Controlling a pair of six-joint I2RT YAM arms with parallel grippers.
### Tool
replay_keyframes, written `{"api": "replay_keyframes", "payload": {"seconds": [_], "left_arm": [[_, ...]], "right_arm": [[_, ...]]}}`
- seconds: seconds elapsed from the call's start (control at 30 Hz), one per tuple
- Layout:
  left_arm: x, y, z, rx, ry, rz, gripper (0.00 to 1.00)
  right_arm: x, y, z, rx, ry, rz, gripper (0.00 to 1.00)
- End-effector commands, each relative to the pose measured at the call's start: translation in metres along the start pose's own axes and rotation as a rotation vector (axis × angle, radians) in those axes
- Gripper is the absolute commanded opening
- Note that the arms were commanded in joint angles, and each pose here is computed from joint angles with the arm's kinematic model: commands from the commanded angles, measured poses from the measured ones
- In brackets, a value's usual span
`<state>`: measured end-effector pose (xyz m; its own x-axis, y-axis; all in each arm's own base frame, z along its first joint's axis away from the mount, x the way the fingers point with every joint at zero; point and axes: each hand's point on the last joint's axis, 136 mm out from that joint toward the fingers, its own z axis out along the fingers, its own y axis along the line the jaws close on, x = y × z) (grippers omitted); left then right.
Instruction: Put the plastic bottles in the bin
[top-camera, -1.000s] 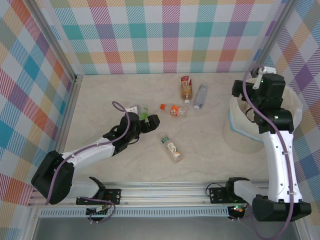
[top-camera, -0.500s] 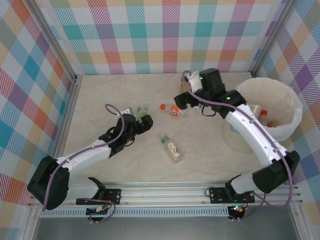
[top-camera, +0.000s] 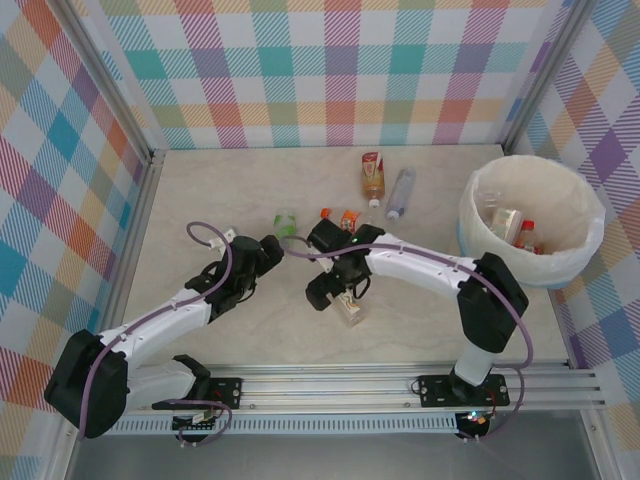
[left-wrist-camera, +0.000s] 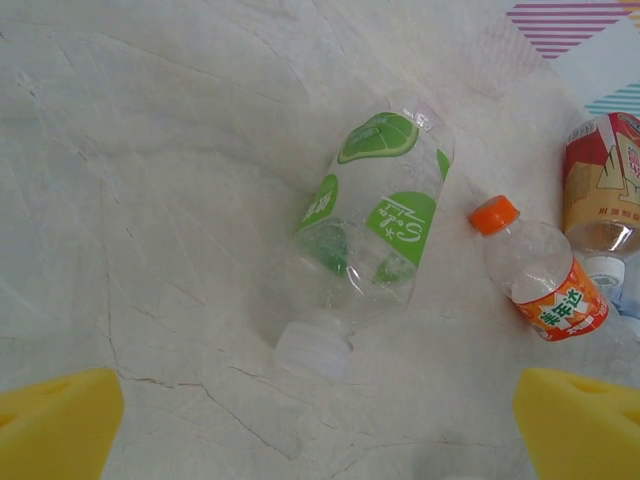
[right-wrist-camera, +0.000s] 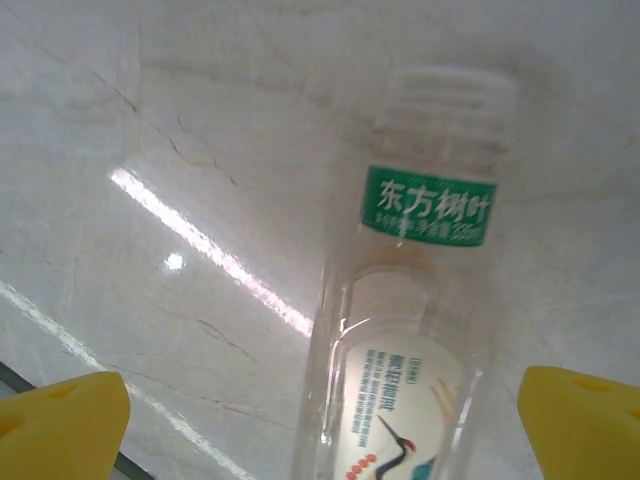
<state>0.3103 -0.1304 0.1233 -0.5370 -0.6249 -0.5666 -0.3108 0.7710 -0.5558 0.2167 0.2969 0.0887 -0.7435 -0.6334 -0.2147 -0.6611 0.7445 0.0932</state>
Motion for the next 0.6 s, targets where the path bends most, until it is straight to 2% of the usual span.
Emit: {"api": "replay_keyframes", "payload": {"seconds": [0.0, 0.2, 0.37, 0.57], "left_arm": [[-0.002, 0.008, 0.002, -0.027, -0.007, -0.03, 1.0], [0.0, 0.012, 0.002, -0.037, 0.0, -0.035, 1.0], [0.002, 0.007, 0.006, -0.017, 0.013, -0.037, 1.0], [0.002, 0.001, 0.008, 0.004, 0.022, -0.031, 1.0]], "right_arm": [[0.024, -0.011, 0.015, 0.067, 0.1, 0.115, 0.99], [0.043, -0.018, 0.036, 0.101, 0.147, 0.16, 0.98], [0.044, -0.015, 0.056, 0.071, 0.121, 0.183, 0.75], [0.026, -0.027, 0.041, 0.127, -0.017, 0.178, 0.56]]}}
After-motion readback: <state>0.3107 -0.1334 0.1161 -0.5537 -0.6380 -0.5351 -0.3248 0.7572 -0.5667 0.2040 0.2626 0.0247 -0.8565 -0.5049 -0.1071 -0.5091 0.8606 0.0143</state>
